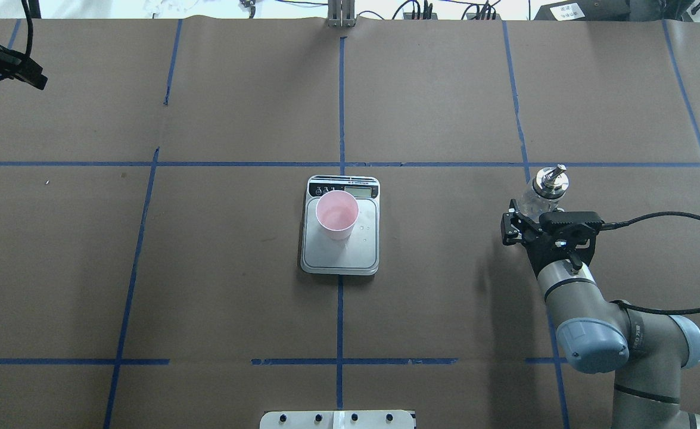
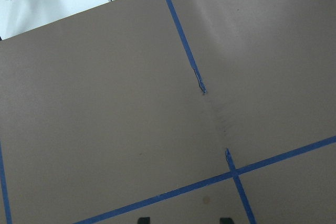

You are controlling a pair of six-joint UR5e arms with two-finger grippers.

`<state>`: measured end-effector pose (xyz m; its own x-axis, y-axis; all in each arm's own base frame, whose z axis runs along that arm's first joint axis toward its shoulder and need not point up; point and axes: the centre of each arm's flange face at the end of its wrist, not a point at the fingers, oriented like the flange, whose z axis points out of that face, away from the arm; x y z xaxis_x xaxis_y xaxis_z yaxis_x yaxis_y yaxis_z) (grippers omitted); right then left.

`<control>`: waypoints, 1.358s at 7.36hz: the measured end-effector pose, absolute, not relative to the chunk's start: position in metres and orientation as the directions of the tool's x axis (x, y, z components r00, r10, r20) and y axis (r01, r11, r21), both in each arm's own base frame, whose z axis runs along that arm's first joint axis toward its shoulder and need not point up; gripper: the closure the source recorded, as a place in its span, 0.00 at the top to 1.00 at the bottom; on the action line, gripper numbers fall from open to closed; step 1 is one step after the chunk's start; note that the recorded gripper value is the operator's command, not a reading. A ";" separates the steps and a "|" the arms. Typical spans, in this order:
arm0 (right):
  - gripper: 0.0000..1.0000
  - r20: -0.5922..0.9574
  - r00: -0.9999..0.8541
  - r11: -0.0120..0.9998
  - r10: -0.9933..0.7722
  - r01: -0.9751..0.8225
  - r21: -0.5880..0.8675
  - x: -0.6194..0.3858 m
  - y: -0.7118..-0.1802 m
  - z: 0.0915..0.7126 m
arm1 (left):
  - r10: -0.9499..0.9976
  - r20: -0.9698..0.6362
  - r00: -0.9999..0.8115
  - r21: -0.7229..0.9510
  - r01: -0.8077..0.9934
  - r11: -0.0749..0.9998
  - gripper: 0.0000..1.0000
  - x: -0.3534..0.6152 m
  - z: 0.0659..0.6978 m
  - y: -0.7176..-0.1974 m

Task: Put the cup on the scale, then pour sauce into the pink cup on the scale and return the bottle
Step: 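Lower the bottle to the table and open the right gripper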

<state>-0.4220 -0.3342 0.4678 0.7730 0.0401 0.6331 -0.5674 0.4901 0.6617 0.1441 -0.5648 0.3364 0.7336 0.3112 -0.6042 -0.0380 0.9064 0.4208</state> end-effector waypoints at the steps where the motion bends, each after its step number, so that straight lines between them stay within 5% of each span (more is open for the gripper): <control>1: 0.00 0.645 0.763 0.493 0.042 -0.577 0.651 -0.422 -0.334 0.469 | 0.312 -0.604 0.733 0.422 -0.038 0.906 0.54 0.144 0.336 -0.565; 6: 0.02 0.644 0.763 0.497 0.044 -0.576 0.649 -0.423 -0.334 0.481 | 0.315 -0.604 0.732 0.426 -0.037 0.904 0.54 0.144 0.333 -0.565; 7: 0.99 0.643 0.765 0.498 0.044 -0.575 0.650 -0.424 -0.334 0.482 | 0.315 -0.604 0.732 0.427 -0.037 0.904 0.54 0.144 0.332 -0.565; 10: 1.00 0.644 0.764 0.496 0.045 -0.576 0.650 -0.424 -0.334 0.483 | 0.315 -0.604 0.732 0.429 -0.035 0.903 0.54 0.143 0.330 -0.564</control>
<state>-0.4240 -0.3337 0.4828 0.7641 0.0451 0.6436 -0.5763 0.4960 0.6495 0.1429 -0.5639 0.3299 0.7320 0.3154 -0.6040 -0.0352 0.9028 0.4287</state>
